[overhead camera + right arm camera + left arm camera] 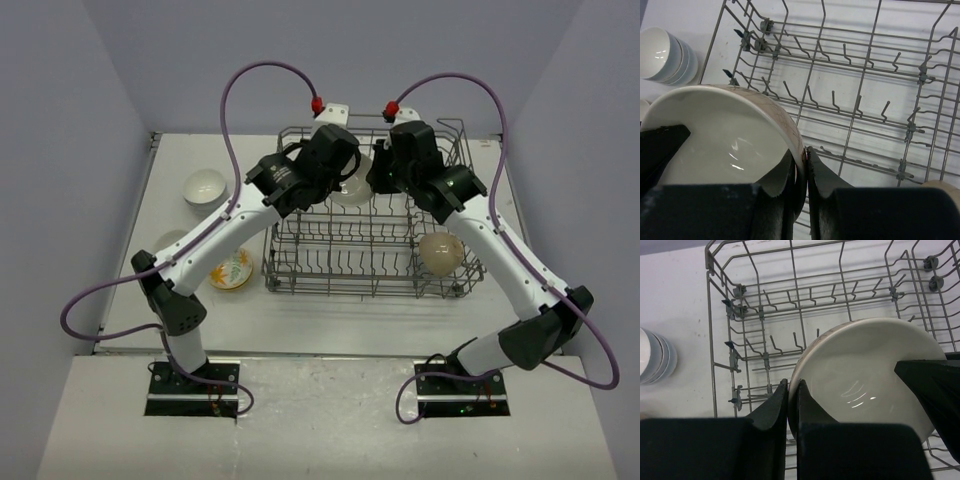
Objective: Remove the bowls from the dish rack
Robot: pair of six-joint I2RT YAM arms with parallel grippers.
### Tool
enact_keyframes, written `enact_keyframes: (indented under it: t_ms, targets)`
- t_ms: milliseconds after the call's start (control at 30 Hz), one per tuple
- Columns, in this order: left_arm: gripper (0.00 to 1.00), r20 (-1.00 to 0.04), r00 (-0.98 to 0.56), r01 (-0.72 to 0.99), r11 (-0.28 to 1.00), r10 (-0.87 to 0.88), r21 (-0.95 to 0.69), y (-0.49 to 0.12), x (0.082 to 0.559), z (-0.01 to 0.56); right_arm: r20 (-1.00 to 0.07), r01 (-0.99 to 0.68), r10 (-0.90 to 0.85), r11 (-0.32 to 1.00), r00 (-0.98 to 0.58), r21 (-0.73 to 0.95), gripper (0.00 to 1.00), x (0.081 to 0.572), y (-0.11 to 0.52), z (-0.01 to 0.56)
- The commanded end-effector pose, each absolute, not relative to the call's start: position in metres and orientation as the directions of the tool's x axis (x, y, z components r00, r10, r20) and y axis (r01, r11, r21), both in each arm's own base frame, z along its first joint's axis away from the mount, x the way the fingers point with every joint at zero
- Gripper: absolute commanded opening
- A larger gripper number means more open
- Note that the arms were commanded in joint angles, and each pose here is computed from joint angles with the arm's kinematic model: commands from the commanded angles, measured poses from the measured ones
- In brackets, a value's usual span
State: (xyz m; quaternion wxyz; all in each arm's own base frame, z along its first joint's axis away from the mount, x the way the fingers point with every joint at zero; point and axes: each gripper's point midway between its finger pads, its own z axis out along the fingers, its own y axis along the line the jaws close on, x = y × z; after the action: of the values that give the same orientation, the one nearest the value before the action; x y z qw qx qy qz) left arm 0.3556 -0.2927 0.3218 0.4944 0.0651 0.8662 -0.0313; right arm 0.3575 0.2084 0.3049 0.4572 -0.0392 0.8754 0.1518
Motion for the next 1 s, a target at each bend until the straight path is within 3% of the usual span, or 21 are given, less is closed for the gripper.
enact_keyframes:
  t_ms: [0, 67, 100, 133, 167, 267, 300, 400, 467, 500, 700, 967]
  targets:
    - [0.0, -0.879, -0.476, -0.004, 0.999, 0.037, 0.044, -0.256, 0.372, 0.33, -0.873, -0.241, 0.184, 0.917, -0.452, 0.318, 0.0, 0.355, 0.21, 0.361]
    - [0.0, -0.889, -0.458, -0.045, 0.999, -0.013, 0.009, -0.24, 0.377, 0.339, -0.876, -0.248, 0.189, 0.913, -0.444, 0.323, 0.0, 0.356, 0.211, 0.362]
    - [0.0, -0.886, -0.463, -0.072, 0.997, -0.03, 0.003, -0.229, 0.38, 0.334, -0.876, -0.253, 0.193, 0.91, -0.442, 0.328, 0.05, 0.356, 0.212, 0.363]
    - [0.0, -0.902, -0.423, -0.084, 0.995, -0.082, -0.051, -0.221, 0.379, 0.35, -0.873, -0.255, 0.199, 0.906, -0.445, 0.337, 0.42, 0.357, 0.212, 0.363]
    - [0.0, -0.908, -0.407, -0.093, 0.993, -0.101, -0.069, -0.215, 0.379, 0.355, -0.873, -0.256, 0.203, 0.905, -0.444, 0.34, 0.54, 0.358, 0.212, 0.364]
    - [0.0, -0.905, -0.373, -0.204, 0.97, -0.203, -0.134, -0.163, 0.38, 0.361, -0.87, -0.257, 0.203, 0.903, -0.449, 0.343, 0.75, 0.358, 0.21, 0.363]
    - [0.0, -0.908, -0.341, -0.239, 0.956, -0.246, -0.169, -0.143, 0.374, 0.372, -0.871, -0.249, 0.205, 0.906, -0.446, 0.341, 0.98, 0.358, 0.207, 0.362]
    - [0.0, -0.895, -0.245, -0.396, 0.881, -0.373, -0.259, -0.065, 0.359, 0.383, -0.877, -0.225, 0.208, 0.917, -0.433, 0.329, 0.99, 0.351, 0.19, 0.36]
    - [0.0, -0.885, -0.233, -0.488, 0.836, -0.403, -0.252, -0.028, 0.346, 0.359, -0.874, -0.207, 0.203, 0.925, -0.442, 0.32, 0.99, 0.346, 0.178, 0.346]
    - [0.0, -0.883, -0.155, -0.55, 0.781, -0.443, -0.295, 0.007, 0.33, 0.365, -0.886, -0.212, 0.222, 0.92, -0.407, 0.328, 0.99, 0.338, 0.169, 0.355]
    - [0.0, -0.818, -0.133, -0.697, 0.64, -0.56, -0.325, 0.109, 0.297, 0.279, -0.878, -0.249, 0.252, 0.894, -0.407, 0.372, 0.99, 0.309, 0.155, 0.326]
    - [0.0, -0.714, -0.189, -0.637, 0.637, -0.674, -0.433, 0.111, 0.306, 0.218, -0.887, -0.358, 0.204, 0.86, -0.414, 0.365, 0.99, 0.283, 0.158, 0.309]
